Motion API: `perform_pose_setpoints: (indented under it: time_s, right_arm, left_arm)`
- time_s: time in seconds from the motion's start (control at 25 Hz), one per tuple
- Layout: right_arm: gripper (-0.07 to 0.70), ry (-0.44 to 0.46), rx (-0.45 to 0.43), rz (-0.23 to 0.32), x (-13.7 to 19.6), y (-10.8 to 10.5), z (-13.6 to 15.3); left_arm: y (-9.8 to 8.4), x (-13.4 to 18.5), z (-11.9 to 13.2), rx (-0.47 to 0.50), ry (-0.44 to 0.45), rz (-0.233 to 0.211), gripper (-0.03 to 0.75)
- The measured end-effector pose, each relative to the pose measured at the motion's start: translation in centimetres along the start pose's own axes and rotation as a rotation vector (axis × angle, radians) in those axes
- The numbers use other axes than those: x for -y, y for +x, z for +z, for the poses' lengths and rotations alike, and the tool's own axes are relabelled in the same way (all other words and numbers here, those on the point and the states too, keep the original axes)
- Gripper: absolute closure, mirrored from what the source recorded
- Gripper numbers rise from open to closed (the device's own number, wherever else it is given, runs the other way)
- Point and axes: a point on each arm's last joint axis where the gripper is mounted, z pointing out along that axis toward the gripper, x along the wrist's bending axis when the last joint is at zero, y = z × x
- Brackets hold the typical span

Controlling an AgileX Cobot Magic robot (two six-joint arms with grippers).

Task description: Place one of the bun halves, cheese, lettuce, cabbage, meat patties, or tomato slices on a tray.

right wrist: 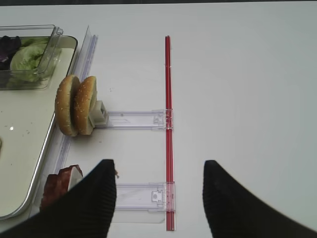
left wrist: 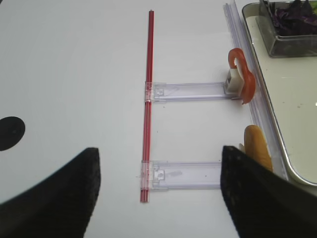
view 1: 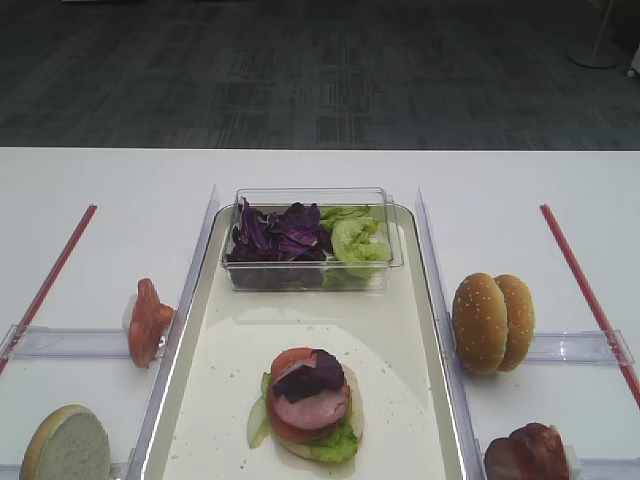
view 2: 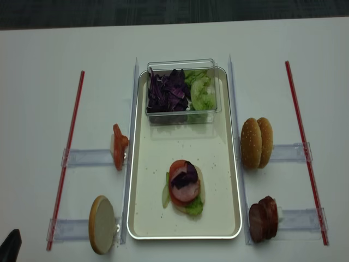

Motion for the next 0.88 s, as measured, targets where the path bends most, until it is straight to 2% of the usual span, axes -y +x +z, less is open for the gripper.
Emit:
perform_pose_setpoints:
  time_s: [0.88]
  right_arm:
    - [0.206,0.0,0.0,0.004,0.0,0.0,0.0]
  left_arm:
    - [0.0,0.0,0.0,0.0,0.0,0.0,0.244]
